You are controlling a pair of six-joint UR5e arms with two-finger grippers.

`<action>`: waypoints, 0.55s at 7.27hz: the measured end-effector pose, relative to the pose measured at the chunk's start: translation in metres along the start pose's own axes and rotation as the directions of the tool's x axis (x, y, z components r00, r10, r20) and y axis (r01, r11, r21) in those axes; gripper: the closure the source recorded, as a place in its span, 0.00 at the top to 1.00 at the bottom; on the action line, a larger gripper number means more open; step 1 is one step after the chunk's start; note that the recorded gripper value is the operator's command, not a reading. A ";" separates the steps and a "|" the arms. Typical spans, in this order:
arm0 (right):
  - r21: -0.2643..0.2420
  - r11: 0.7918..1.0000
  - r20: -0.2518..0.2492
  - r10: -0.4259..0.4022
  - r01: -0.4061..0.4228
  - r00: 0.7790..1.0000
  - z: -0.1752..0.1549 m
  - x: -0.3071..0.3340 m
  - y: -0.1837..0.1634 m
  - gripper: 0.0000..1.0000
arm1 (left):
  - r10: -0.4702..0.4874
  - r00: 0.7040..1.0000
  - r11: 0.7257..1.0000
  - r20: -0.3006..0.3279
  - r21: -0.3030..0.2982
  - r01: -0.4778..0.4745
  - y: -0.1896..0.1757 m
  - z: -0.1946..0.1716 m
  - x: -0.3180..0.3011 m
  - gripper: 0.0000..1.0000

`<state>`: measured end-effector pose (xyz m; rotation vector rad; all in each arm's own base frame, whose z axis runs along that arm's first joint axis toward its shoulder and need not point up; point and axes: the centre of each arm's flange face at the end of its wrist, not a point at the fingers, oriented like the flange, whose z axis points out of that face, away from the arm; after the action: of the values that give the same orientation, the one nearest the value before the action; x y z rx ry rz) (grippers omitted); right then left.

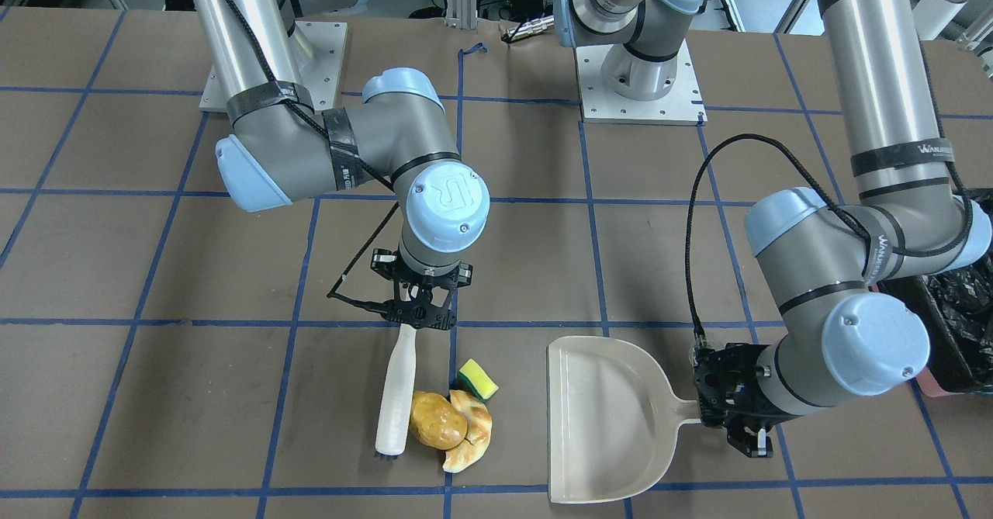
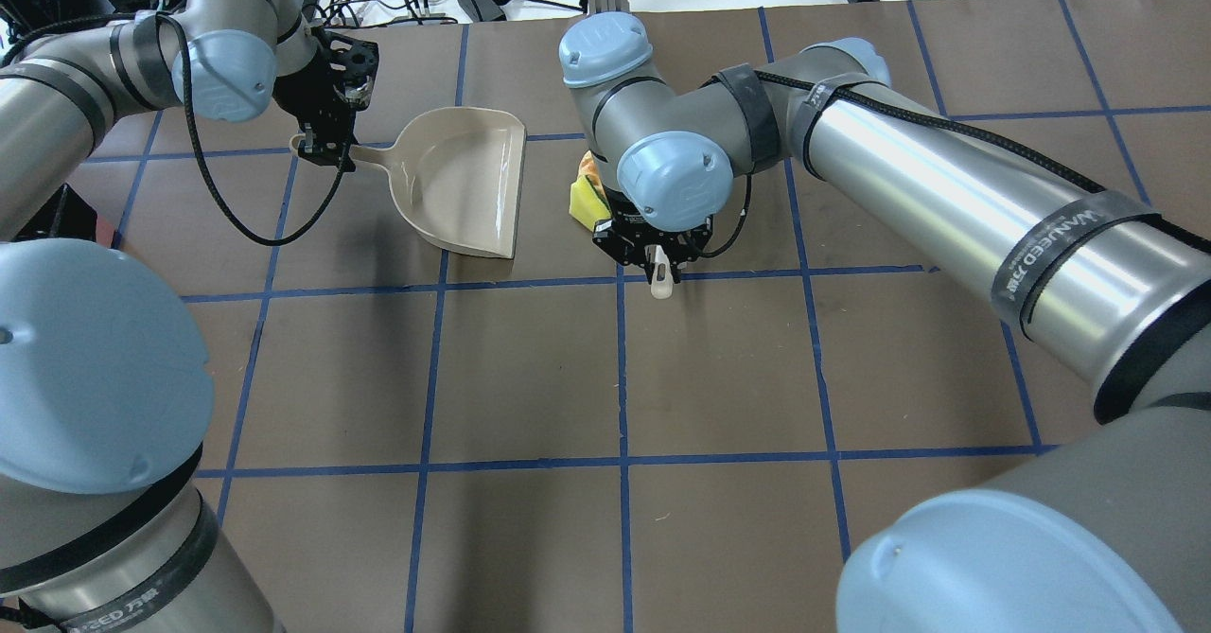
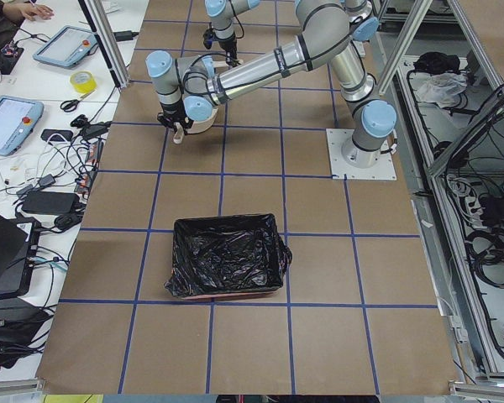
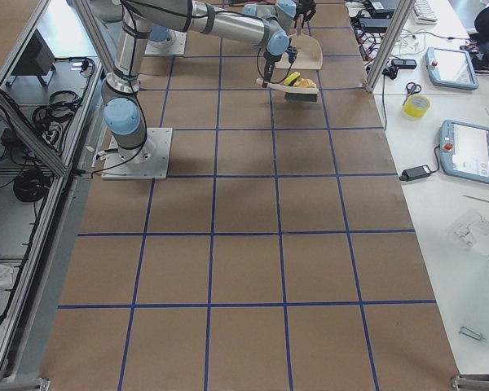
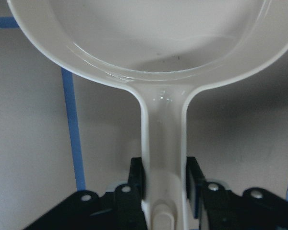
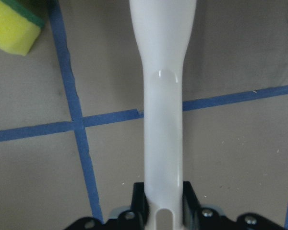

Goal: Sweep and dump trash into bin
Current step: 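Sweep the sponge and yellow item with the brush into the held dustpan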

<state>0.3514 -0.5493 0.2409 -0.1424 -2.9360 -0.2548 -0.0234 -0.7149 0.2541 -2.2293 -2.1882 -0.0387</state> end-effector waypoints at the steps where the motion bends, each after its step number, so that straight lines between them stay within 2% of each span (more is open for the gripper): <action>1: 0.002 1.000 0.008 -0.016 0.016 1.000 0.001 -0.009 0.005 0.00 | -0.001 1.000 1.000 0.000 0.002 0.001 0.000 0.000 0.000 0.00; 4: 0.025 0.999 0.051 -0.048 0.046 0.998 -0.001 -0.040 0.011 0.00 | 0.001 1.000 1.000 0.002 0.007 -0.001 -0.002 0.001 0.000 0.00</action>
<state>0.3920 -0.5420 0.2360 -0.0779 -2.9956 -0.2255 -0.0258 -0.7151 0.2535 -2.2277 -2.1851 -0.0293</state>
